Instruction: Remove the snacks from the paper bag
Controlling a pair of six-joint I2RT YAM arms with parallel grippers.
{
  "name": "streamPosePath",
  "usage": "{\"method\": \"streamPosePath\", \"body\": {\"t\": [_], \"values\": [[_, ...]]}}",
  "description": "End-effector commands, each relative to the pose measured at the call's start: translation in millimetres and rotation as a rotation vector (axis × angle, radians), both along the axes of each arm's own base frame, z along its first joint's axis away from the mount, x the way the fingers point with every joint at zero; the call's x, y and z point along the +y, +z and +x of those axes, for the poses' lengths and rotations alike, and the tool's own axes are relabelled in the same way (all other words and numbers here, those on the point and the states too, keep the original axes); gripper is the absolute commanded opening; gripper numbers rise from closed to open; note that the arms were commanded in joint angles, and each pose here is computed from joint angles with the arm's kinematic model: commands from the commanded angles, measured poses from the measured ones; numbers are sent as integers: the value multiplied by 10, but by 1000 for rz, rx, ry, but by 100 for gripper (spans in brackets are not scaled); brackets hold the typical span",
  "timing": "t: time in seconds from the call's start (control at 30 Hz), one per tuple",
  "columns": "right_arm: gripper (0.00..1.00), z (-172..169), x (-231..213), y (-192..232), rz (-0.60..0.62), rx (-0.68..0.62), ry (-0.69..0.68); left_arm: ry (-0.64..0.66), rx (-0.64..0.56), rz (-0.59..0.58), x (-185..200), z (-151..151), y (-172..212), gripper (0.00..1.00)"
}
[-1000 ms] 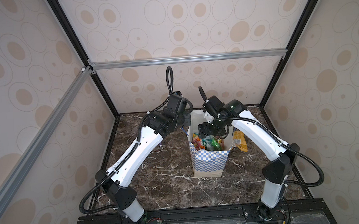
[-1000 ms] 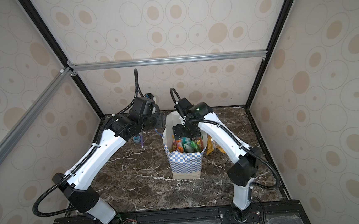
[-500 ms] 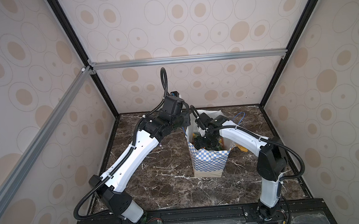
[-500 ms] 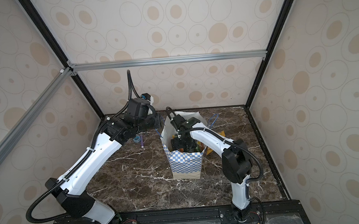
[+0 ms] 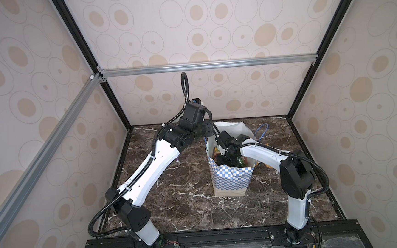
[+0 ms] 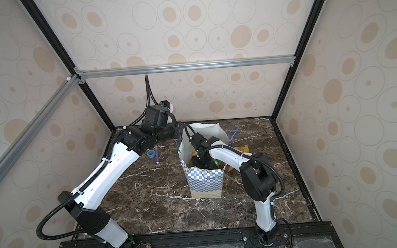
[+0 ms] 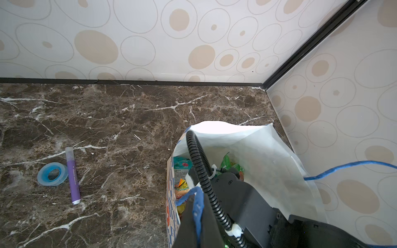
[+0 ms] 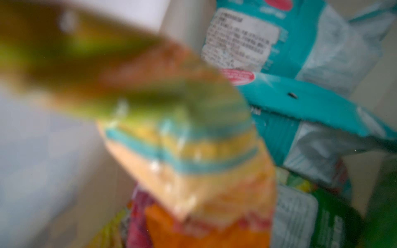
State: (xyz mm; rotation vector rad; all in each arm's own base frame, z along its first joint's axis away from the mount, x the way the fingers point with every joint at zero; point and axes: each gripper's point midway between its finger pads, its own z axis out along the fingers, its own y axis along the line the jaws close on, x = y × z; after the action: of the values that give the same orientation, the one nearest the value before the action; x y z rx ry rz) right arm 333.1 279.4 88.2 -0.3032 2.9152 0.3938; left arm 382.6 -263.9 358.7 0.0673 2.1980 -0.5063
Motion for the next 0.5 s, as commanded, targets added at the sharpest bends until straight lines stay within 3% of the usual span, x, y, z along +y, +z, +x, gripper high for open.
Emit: {"method": "streamPosePath", "body": {"t": [0.0, 0.13, 0.47], "values": [[20, -100, -12, -70, -12, 34, 7, 14, -35, -15, 73, 37, 193, 0], [0, -101, -17, 228, 21, -6, 3, 21, -33, -2, 108, 38, 163, 0], [0, -17, -130, 1172, 88, -211, -22, 40, -48, 11, 191, 13, 113, 0]]}}
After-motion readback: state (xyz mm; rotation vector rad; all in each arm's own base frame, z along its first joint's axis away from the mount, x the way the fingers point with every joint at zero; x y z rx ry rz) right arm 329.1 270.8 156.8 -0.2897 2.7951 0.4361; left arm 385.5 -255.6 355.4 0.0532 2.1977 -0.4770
